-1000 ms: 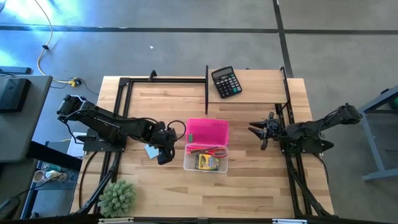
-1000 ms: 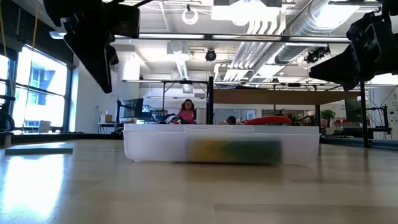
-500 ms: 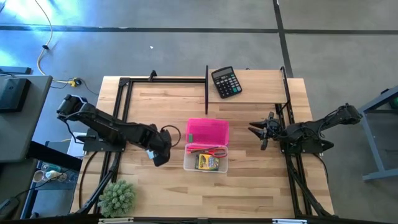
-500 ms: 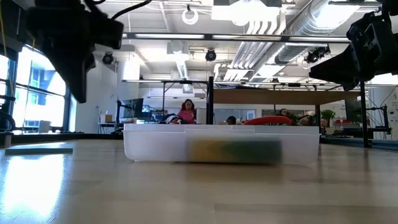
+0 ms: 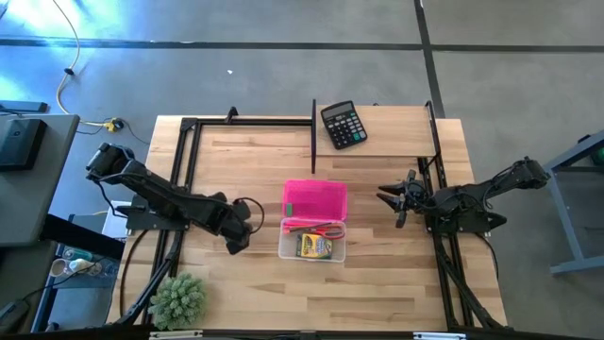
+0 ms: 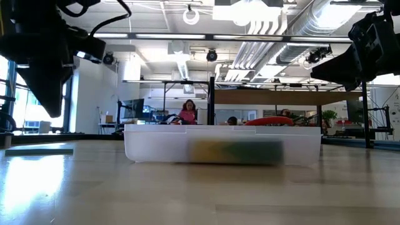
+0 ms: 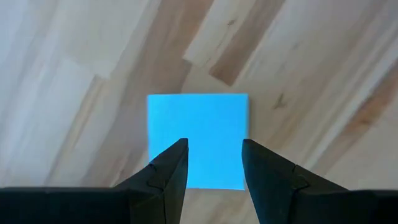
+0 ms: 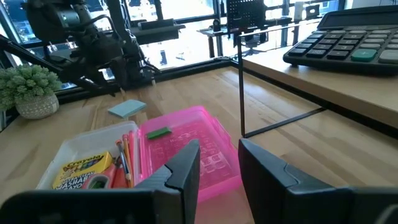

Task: Pack school essentials
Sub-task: Put the blue sticky note into the pink supply box

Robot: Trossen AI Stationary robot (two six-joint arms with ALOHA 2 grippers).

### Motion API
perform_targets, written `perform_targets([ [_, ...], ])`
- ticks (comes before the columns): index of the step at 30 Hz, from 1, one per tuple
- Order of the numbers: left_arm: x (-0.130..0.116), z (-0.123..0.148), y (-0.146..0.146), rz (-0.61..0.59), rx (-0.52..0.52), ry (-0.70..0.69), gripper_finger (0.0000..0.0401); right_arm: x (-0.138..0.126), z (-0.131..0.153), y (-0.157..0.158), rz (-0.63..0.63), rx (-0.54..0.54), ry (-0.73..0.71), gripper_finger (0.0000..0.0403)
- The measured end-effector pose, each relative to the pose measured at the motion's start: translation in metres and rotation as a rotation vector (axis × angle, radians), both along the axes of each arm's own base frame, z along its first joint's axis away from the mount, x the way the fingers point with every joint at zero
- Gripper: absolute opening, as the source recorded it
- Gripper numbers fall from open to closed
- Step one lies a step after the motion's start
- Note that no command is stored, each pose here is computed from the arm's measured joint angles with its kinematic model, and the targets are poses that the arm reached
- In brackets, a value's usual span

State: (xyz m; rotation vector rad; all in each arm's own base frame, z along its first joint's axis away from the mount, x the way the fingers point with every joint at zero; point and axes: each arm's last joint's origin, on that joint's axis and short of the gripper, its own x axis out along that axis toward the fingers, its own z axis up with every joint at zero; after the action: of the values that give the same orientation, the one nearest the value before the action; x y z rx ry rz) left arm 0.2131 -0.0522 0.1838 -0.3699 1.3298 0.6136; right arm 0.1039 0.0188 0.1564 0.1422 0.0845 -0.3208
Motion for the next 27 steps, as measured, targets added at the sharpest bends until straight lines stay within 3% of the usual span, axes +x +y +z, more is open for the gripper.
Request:
perform_targets([
  [11, -0.014, 0.0, 0.004, 0.023, 0.104, 0.115, 0.0139, 0.0, 0.0, 0.0, 0.0, 0.0, 0.0, 0.0103],
  [18, -0.018, 0.011, 0.006, 0.018, 0.095, 0.048, 0.0145, 0.0, 0.0, 0.0, 0.0, 0.0, 0.0, 0.0103],
  [22, -0.022, 0.019, 0.008, -0.004, 0.088, 0.012, 0.0183, 0.0, 0.0, 0.0, 0.0, 0.0, 0.0, 0.0103],
  [27, -0.023, 0.021, 0.007, -0.022, 0.073, 0.008, 0.028, 0.0, 0.0, 0.0, 0.0, 0.0, 0.0, 0.0103],
])
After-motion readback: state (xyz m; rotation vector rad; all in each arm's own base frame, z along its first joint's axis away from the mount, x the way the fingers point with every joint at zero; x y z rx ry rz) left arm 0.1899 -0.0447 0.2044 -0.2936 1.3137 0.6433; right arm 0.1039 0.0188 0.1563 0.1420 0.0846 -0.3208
